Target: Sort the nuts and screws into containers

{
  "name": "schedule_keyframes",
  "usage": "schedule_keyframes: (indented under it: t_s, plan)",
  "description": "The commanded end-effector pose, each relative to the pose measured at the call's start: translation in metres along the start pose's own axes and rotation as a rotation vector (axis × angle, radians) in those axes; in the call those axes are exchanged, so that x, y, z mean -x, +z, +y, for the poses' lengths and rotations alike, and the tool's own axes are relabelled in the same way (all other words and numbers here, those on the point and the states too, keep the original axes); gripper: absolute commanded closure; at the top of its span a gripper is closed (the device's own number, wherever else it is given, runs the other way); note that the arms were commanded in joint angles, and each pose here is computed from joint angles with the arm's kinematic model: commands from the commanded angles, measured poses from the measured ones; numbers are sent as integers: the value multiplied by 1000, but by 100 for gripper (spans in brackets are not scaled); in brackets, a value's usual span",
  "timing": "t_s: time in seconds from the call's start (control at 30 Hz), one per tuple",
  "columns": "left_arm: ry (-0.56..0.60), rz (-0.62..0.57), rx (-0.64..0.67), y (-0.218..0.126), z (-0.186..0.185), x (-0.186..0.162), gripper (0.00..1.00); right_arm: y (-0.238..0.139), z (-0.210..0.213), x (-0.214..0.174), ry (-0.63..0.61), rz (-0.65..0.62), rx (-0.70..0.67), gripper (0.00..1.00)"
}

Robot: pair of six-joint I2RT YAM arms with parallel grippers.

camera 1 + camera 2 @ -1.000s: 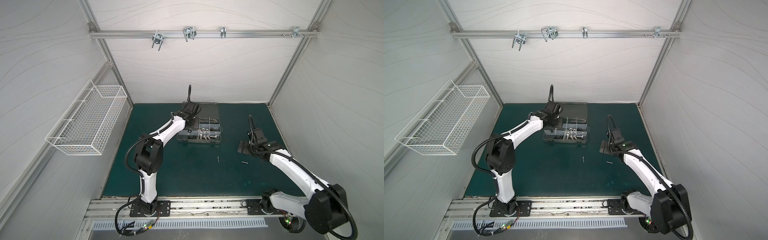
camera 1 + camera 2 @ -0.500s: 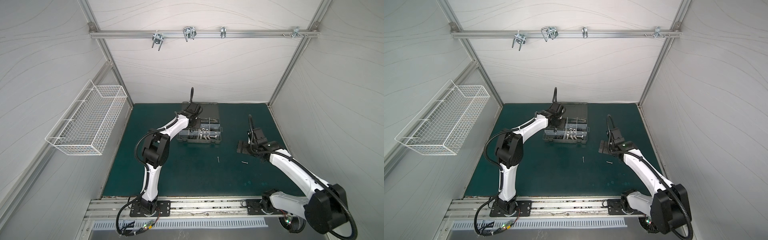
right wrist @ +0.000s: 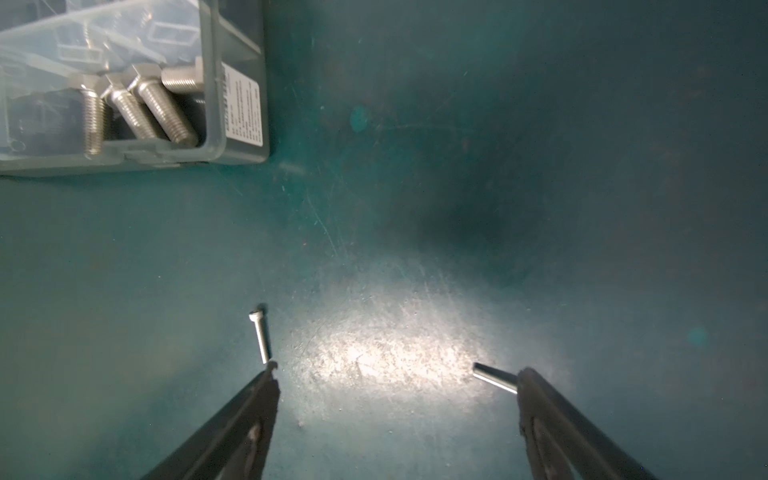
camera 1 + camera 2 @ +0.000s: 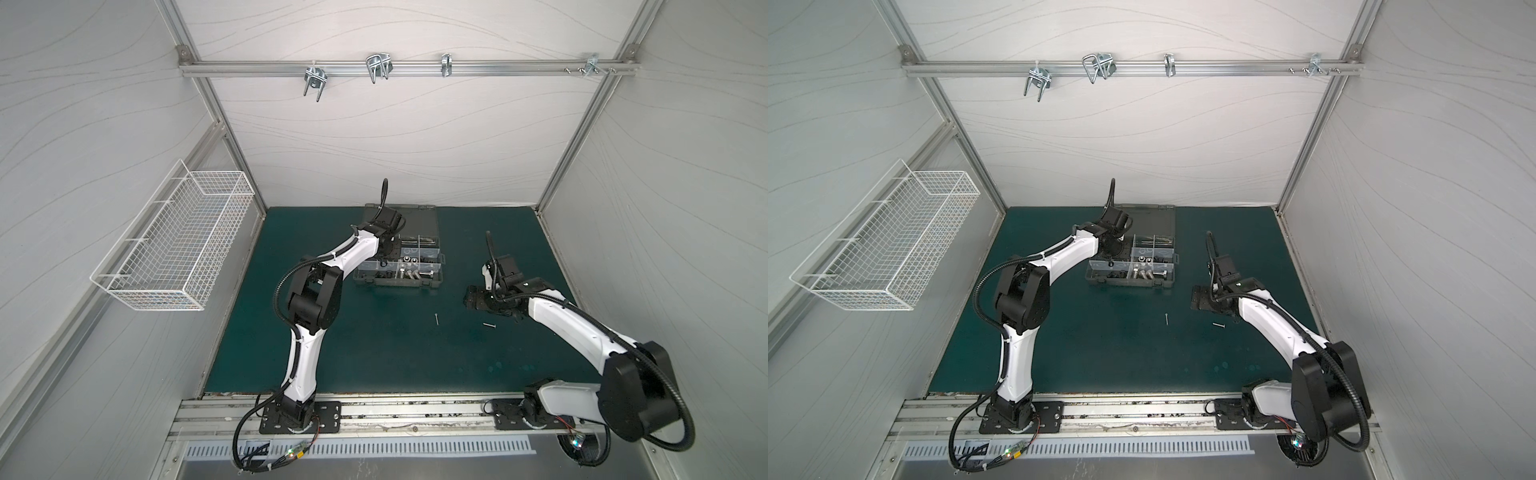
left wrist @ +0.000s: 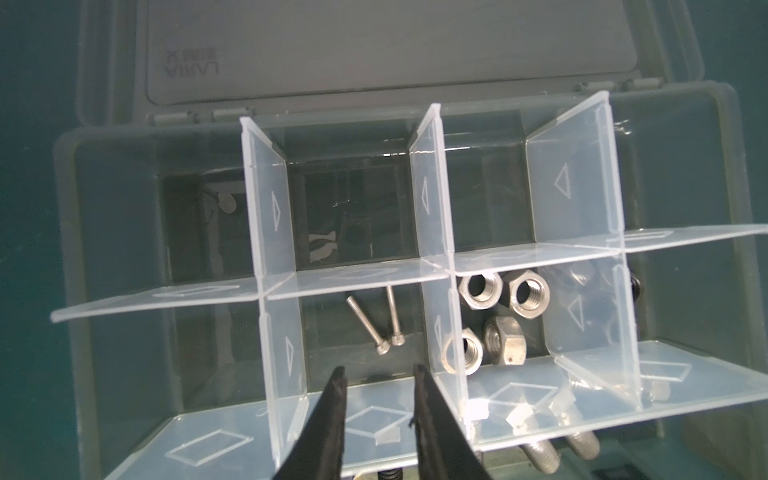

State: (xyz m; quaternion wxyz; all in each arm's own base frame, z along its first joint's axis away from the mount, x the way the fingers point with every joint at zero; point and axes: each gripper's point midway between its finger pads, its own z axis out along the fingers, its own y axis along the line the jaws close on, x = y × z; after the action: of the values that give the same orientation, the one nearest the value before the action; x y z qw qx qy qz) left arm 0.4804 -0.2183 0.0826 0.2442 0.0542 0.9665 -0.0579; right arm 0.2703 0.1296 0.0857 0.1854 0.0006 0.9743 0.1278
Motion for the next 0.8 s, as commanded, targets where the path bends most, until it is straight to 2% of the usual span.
schedule_keyframes:
  t_s: [0.0,0.23,0.43,0.6,0.67,0.77]
  plan:
    - [-16,-57,3,-19,2,18,63,3,14,-2,-45,27,31,12]
    - [-51,-124,-37,-64,2,19,51,9,17,-7,-69,49,9,14]
    - [-100,-158,-93,-97,-4,-1,45,9,13,-6,-65,52,-16,12]
    - [-64,-161,-82,-112,-17,-29,13,8,5,-4,-45,37,-60,1]
    - [-43,-168,-66,-116,-21,-36,3,8,1,-4,-32,38,-76,1]
    - [-22,-166,-79,-120,-33,-46,1,6,-4,-2,-6,29,-85,1]
